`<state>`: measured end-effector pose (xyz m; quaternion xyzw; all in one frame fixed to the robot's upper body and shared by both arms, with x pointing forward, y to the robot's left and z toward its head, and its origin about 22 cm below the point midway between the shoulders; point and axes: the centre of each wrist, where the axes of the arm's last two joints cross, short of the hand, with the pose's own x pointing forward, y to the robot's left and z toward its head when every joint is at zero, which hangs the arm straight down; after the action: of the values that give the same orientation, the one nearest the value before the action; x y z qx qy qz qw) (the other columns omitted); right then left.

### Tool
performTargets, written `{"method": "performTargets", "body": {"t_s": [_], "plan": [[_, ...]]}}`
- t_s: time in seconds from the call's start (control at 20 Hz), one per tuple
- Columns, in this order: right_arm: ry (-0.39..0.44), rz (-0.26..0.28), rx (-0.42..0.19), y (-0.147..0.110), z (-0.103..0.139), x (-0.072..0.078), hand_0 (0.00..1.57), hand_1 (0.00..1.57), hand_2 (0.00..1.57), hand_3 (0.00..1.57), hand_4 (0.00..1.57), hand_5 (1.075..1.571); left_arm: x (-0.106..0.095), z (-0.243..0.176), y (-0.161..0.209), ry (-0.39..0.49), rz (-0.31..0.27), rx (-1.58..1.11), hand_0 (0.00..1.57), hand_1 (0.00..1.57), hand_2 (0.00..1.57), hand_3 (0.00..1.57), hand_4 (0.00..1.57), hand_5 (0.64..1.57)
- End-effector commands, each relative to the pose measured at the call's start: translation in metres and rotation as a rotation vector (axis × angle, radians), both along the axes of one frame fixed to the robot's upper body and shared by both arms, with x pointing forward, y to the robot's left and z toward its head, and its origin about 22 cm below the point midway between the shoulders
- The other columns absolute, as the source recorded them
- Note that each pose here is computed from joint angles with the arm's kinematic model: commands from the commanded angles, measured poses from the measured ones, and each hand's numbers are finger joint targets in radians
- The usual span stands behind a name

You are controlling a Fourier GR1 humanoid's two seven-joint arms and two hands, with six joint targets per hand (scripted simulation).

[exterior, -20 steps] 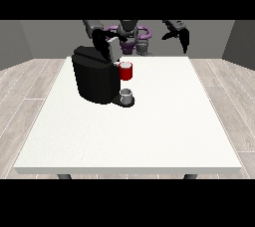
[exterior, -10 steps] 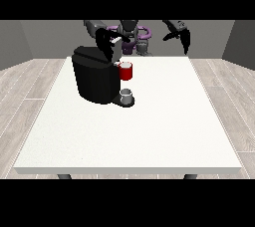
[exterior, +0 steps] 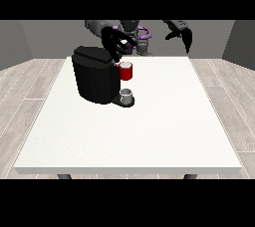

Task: Insert the coffee pod into the coffee machine and close the lid

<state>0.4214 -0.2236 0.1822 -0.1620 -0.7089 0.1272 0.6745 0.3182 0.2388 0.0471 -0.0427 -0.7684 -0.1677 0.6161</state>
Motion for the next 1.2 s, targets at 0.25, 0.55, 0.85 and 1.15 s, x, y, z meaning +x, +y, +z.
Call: {"method": "performTargets", "body": {"t_s": [0.25,0.55,0.85,1.15], "plan": [[-0.234,0.135,-0.035,0.041,0.064,-0.009,0.0,0.0,0.0,0.0,0.05,1.571,0.012,0.017,-0.013,-0.066,-0.07,0.001,0.0,0.0,0.0,0.0,0.4,1.571],[-0.28,0.117,-0.047,0.037,0.103,-0.014,0.0,0.0,0.0,0.0,0.0,1.571,0.022,0.03,-0.036,-0.085,-0.161,0.0,0.0,0.0,0.0,0.0,0.25,1.571],[-0.33,0.064,-0.025,0.03,0.122,-0.022,0.0,0.0,0.0,0.0,0.0,1.571,0.027,0.041,-0.053,-0.135,-0.22,0.004,0.0,0.0,0.0,0.0,0.33,1.571],[-0.386,0.113,0.015,0.034,0.125,-0.007,0.0,0.0,0.0,0.0,0.05,1.571,0.029,0.071,-0.059,-0.198,-0.263,0.023,0.0,0.0,0.0,0.0,0.35,1.571]]}}
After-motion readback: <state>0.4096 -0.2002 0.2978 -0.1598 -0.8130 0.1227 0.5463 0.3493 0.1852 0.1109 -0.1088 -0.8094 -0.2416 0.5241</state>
